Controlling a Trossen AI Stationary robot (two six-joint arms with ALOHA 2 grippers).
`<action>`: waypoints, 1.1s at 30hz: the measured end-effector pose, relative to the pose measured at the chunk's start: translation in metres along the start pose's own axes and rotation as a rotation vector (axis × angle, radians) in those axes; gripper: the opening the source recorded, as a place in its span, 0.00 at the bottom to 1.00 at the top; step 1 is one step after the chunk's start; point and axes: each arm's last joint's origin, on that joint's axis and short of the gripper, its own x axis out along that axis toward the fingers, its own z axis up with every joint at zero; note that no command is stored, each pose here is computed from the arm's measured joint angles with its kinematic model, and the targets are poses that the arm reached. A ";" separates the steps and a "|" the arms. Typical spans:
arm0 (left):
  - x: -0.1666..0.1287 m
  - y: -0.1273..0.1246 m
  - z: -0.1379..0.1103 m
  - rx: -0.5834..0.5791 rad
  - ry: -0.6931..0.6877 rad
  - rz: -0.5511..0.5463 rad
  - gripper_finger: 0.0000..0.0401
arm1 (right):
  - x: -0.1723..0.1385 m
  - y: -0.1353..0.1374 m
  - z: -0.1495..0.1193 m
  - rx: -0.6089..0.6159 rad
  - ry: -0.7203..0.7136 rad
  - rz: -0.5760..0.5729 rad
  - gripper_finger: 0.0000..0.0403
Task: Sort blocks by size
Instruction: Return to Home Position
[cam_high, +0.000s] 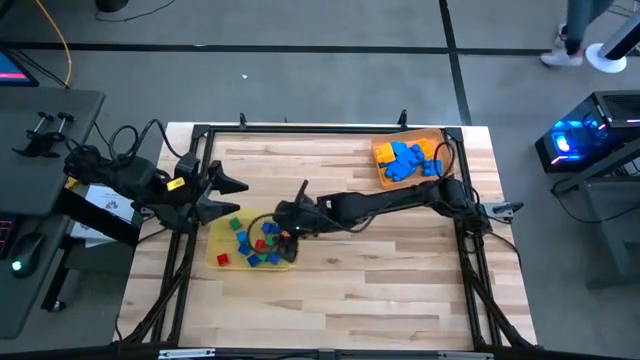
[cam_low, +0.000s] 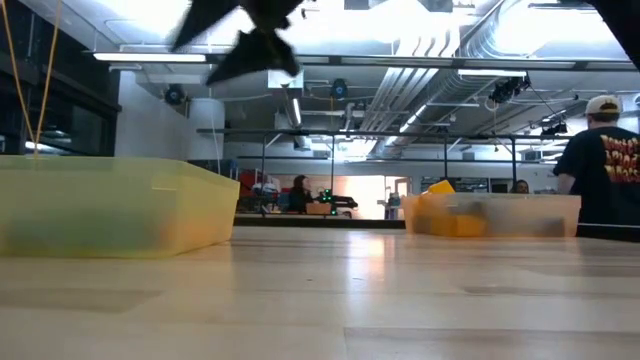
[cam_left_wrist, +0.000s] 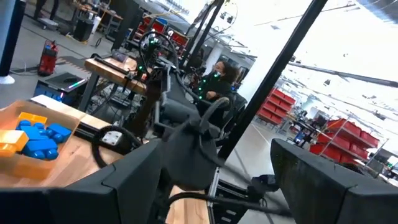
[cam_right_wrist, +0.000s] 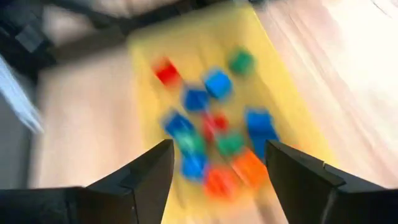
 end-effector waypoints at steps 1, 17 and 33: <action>-0.002 0.000 0.001 0.004 0.000 0.000 0.71 | -0.004 -0.001 -0.003 -0.024 0.046 -0.035 0.60; 0.000 0.021 -0.029 0.175 -0.125 0.081 0.68 | -0.155 -0.042 -0.124 0.222 0.313 -0.263 0.03; -0.035 0.099 -0.095 -0.022 -0.203 0.230 0.04 | -0.215 -0.038 -0.170 0.552 -0.070 -0.083 0.01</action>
